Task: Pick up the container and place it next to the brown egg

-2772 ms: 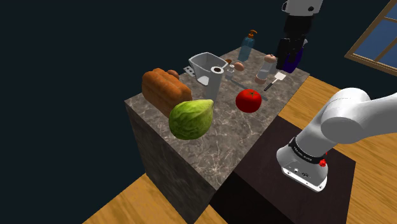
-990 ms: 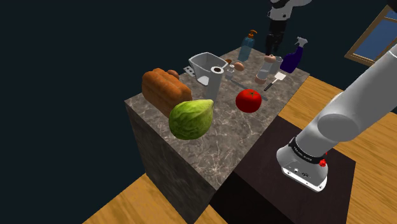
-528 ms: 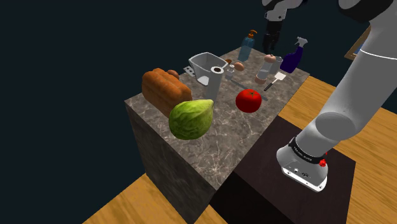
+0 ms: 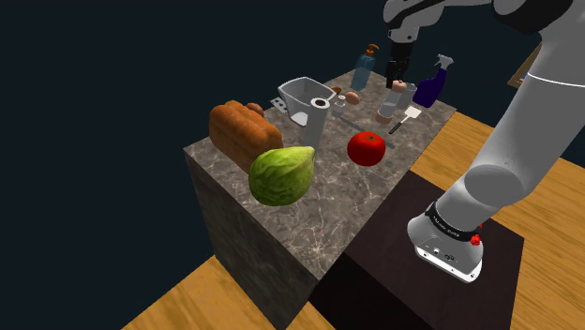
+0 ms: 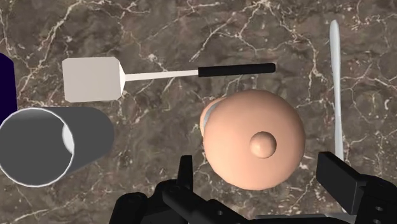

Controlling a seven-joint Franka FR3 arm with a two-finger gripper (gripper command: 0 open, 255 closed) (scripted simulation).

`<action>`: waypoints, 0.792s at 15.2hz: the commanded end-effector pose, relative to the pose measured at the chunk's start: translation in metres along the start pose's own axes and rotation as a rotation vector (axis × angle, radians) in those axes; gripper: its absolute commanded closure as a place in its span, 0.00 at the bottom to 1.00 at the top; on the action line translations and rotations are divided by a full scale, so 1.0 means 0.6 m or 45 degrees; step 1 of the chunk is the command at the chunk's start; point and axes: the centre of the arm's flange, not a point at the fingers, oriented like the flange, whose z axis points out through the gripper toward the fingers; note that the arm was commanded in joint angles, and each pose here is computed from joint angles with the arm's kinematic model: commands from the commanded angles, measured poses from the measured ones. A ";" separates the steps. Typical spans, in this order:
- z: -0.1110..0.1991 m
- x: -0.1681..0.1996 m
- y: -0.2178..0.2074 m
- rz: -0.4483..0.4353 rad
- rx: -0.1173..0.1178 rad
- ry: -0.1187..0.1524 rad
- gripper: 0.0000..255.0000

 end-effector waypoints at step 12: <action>0.004 0.000 0.000 0.000 0.000 0.000 1.00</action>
